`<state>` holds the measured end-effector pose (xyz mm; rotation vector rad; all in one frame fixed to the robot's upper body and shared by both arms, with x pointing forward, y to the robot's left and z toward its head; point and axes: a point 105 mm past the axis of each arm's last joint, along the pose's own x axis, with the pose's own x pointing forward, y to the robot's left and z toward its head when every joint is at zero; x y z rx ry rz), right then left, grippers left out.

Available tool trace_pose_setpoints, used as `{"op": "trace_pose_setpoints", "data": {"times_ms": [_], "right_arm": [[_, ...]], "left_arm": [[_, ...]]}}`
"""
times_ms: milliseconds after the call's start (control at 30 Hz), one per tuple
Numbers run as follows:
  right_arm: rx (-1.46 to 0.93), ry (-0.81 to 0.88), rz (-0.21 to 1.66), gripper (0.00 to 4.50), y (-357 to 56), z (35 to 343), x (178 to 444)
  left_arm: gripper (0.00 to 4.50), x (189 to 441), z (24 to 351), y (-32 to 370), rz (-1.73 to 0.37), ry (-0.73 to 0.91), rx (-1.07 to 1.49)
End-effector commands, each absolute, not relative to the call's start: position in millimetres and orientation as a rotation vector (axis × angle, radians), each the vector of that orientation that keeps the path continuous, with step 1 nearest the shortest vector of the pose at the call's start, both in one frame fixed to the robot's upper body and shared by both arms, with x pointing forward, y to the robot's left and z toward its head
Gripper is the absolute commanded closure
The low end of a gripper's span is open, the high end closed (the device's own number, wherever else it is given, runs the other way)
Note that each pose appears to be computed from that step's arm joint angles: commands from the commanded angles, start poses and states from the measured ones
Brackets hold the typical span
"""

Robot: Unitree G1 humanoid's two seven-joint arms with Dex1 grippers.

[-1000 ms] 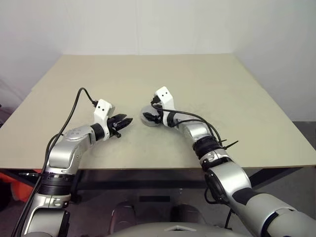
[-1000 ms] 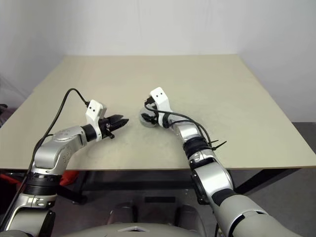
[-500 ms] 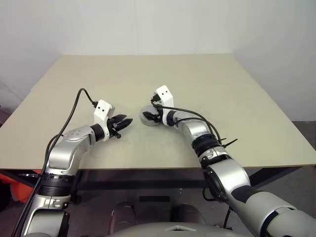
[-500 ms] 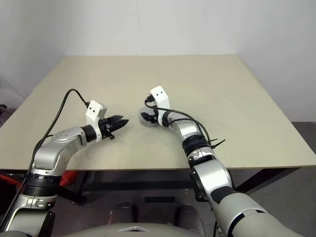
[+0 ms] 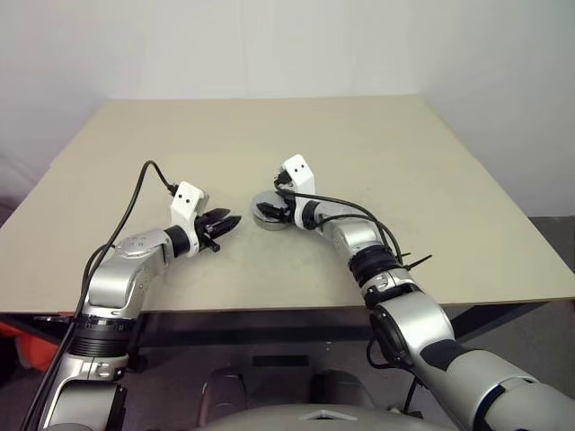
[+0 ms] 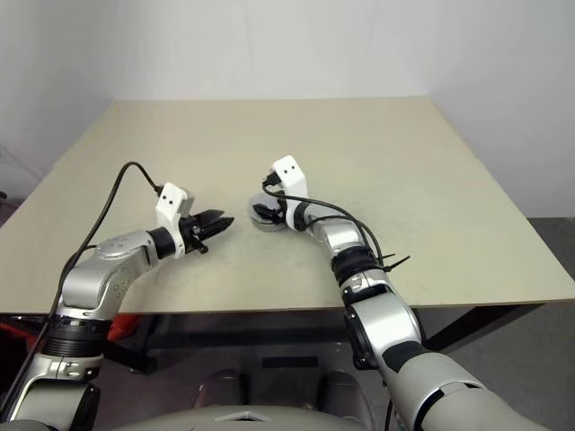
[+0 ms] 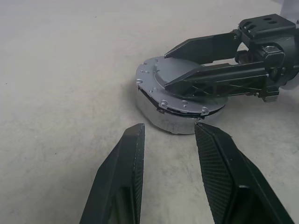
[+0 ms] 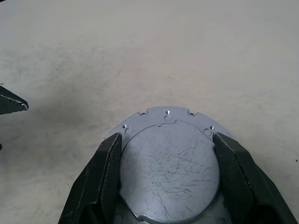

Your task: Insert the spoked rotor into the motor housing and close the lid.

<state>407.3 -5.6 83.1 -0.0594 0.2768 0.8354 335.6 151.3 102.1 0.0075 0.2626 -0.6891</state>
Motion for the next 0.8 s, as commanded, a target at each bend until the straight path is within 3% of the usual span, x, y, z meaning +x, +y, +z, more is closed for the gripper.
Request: {"op": "trace_pose_setpoints", "data": {"times_ms": [33,367,800], "right_arm": [[-0.055,0.204,0.83,1.54,-2,102,411],[-0.201,0.252,0.779,1.54,-13,78,413],[-0.181,0.284,0.777,1.54,-16,70,413]], "left_arm": [[2.73,335,114,152,-0.692,0.219,0.038],[2.73,335,114,152,-0.688,0.218,0.041],[2.73,335,114,153,-0.687,0.217,0.042]]}}
